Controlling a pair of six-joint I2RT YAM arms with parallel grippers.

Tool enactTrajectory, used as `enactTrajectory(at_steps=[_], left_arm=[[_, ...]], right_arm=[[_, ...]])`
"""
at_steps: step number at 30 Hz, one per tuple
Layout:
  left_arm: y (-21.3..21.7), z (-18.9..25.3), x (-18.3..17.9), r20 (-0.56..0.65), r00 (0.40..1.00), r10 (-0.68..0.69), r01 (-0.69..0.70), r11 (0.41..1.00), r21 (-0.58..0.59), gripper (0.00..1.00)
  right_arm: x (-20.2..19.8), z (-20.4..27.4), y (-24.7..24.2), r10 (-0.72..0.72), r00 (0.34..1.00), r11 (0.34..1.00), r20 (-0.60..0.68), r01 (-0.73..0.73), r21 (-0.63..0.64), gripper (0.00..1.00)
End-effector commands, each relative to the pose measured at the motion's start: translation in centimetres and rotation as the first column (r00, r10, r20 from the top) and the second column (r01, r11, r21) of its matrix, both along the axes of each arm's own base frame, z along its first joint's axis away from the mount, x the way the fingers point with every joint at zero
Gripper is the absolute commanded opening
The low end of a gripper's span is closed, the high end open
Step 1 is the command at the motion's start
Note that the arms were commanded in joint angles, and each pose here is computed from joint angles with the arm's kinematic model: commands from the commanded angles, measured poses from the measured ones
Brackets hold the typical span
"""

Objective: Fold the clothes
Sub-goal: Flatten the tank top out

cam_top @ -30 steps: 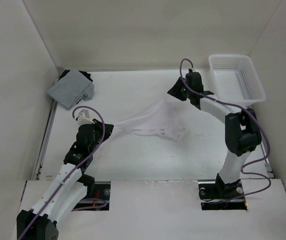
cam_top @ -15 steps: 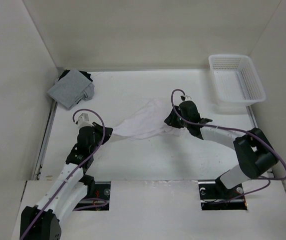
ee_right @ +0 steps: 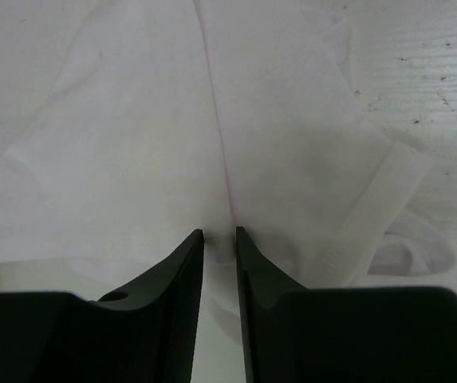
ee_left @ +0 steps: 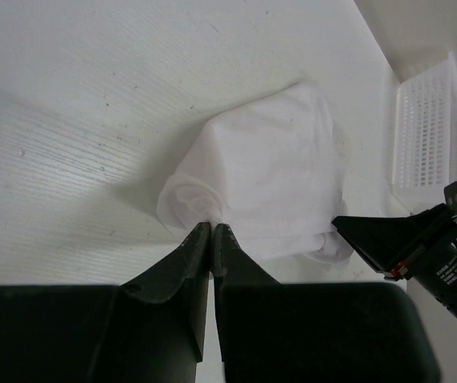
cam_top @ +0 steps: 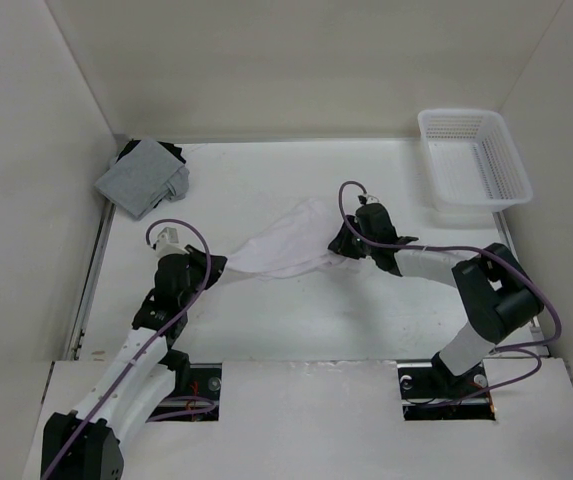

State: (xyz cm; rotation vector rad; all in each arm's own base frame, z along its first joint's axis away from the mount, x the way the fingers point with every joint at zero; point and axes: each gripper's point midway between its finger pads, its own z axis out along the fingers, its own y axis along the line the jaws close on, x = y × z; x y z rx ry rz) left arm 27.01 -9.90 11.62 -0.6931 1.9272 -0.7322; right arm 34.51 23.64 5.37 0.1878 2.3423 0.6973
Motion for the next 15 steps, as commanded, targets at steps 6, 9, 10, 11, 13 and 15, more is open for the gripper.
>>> enactTrajectory(at_steps=[6, 9, 10, 11, 13, 15], left_arm=[[-0.2, 1.1, 0.6, 0.053, 0.999, -0.006, 0.006, 1.0, -0.018, 0.03], [-0.2, 1.1, 0.6, 0.053, 0.999, -0.005, 0.006, 1.0, -0.019, 0.03], [-0.2, 1.1, 0.6, 0.053, 0.999, -0.005, 0.006, 1.0, -0.019, 0.03], [-0.2, 1.2, 0.6, 0.054, 0.999, -0.004, 0.005, 1.0, -0.019, 0.03], [-0.2, 2.1, 1.0, 0.073, 0.997, 0.001, 0.001, 1.0, -0.026, 0.03], [-0.4, 4.4, 1.7, 0.117, 0.993, 0.002, 0.002, 0.999, -0.037, 0.02]], right_arm=[[1.5, 2.9, 1.4, 0.003, 0.997, 0.998, 0.08, -0.009, 0.069, 0.2], [1.4, 2.9, 1.4, 0.001, 0.997, 0.998, 0.077, -0.006, 0.064, 0.13], [1.4, 3.1, 1.2, -0.006, 0.997, 0.998, 0.081, 0.001, 0.063, 0.1], [1.4, 3.5, 1.1, -0.015, 0.996, 0.998, 0.089, 0.009, 0.068, 0.08], [1.5, 5.5, 0.7, -0.037, 0.99, 0.996, 0.135, 0.026, 0.085, 0.04], [1.2, 8.5, 0.5, -0.044, 0.98, 0.994, 0.194, 0.024, 0.106, 0.04]])
